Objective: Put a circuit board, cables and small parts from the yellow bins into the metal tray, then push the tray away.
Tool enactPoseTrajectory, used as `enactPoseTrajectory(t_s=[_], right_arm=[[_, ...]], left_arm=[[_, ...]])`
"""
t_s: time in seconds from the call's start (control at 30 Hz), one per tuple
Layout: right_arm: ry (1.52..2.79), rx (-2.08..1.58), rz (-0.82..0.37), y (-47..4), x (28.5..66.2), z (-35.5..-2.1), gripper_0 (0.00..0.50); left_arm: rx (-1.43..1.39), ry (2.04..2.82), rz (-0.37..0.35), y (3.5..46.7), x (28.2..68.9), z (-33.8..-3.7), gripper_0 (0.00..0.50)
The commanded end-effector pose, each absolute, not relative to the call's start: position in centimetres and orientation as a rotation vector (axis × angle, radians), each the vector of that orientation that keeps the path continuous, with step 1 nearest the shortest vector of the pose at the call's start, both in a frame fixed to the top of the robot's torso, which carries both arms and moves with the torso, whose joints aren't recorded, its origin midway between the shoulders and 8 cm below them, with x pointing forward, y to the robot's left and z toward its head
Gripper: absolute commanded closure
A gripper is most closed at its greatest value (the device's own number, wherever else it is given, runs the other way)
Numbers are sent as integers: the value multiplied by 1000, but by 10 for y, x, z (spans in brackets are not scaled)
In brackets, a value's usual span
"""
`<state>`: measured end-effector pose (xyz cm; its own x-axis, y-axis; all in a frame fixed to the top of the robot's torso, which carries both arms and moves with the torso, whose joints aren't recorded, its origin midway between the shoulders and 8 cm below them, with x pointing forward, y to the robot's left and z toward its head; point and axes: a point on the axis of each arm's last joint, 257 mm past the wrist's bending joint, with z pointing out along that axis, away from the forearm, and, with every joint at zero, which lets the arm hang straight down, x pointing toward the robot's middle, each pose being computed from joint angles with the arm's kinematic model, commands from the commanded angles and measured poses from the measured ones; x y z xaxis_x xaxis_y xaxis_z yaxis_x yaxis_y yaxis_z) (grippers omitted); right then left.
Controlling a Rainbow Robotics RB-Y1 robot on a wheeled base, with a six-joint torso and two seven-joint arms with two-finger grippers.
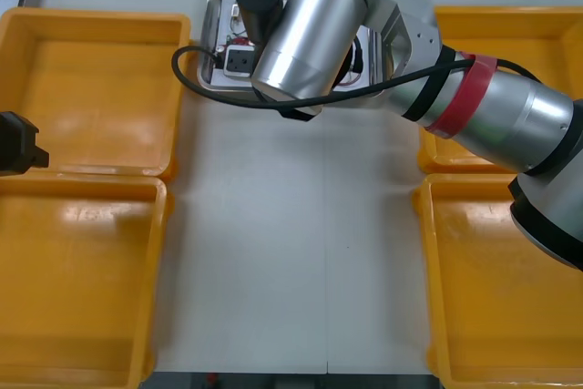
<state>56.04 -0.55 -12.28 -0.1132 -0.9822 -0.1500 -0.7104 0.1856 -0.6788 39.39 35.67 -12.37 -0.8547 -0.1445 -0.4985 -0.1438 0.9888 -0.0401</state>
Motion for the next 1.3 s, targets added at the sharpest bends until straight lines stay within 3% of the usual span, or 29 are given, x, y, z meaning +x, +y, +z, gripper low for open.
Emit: enactPoseTrajectory(t_s=[0.03,0.2,0.47,0.83,1.3], right_arm=[[1992,-1532,-500,-26,550,-94,0],[2146,-1430,-407,-51,530,-81,0],[2356,-1188,-358,-107,498,-73,0],[2497,-809,-188,-188,464,-77,0],[2634,-357,-124,-308,427,-99,0]], left_arm=[[-122,2590,76,372,391,-111,0],[-122,2590,76,372,391,-111,0],[-122,2590,76,372,391,-111,0],[-122,2590,76,372,391,-111,0],[-122,2590,76,372,391,-111,0]])
